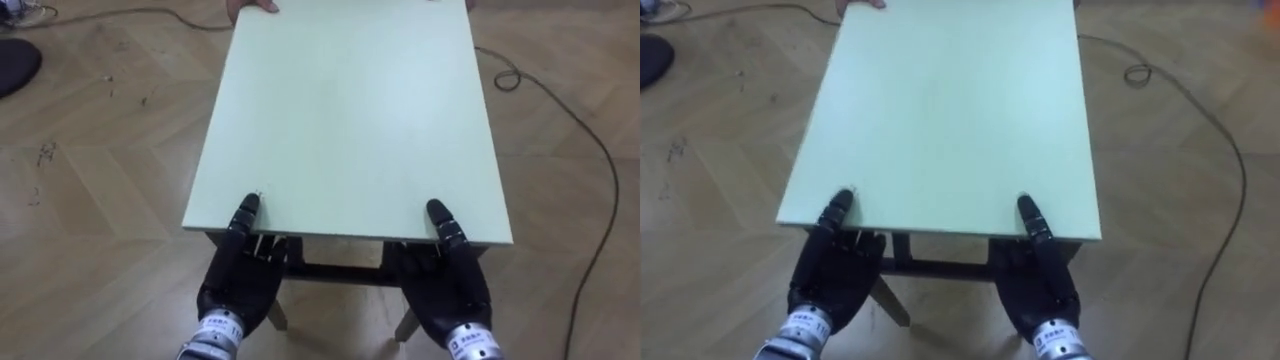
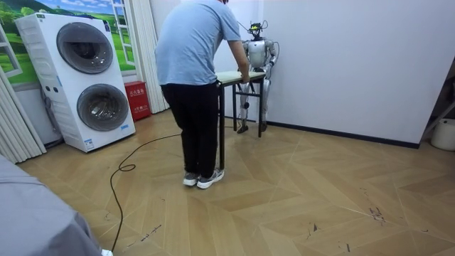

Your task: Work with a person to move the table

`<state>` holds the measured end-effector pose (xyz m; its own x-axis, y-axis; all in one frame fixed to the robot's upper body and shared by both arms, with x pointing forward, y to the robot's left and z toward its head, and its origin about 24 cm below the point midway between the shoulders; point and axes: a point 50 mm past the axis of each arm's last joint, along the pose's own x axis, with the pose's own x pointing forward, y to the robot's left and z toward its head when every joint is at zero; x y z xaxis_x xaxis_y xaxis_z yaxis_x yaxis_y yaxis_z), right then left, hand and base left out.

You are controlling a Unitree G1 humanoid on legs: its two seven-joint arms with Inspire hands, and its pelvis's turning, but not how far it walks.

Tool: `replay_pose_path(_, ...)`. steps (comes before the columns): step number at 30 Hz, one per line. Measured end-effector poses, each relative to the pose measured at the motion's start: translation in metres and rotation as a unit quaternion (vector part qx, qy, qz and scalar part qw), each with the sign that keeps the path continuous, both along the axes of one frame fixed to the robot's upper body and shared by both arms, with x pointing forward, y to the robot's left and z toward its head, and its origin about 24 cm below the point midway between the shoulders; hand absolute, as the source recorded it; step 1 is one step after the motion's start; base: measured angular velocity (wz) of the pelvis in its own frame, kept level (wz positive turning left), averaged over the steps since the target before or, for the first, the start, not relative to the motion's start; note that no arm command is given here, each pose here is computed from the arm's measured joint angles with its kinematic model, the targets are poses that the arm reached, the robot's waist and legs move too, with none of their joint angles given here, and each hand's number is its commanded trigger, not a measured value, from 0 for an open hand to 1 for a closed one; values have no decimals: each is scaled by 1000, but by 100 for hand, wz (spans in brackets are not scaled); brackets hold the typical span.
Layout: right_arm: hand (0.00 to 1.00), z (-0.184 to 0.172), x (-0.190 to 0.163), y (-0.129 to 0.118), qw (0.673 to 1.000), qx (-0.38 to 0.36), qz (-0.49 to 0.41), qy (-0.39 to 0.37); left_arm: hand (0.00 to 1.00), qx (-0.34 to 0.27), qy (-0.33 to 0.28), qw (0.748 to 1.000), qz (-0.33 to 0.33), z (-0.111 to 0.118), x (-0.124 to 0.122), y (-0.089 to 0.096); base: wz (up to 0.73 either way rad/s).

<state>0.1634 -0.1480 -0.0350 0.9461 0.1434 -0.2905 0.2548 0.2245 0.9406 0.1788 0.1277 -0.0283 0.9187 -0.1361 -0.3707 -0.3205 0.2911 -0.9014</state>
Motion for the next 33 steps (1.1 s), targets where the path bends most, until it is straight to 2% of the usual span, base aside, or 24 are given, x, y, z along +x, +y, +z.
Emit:
replay_pose_path(7, 100, -6, -13, 5, 1000, 10, -12, 19, 100, 12, 6, 1000, -6, -2, -3, 1, 20)
replay_pose_path(25, 100, -4, -13, 12, 1000, 19, -13, 15, 100, 37, -9, 999, -5, 2, -2, 8, 0)
replay_pose_path(33, 100, 3, -3, 11, 1000, 16, -7, -10, 100, 29, -25, 999, -7, 9, 1, 7, 27)
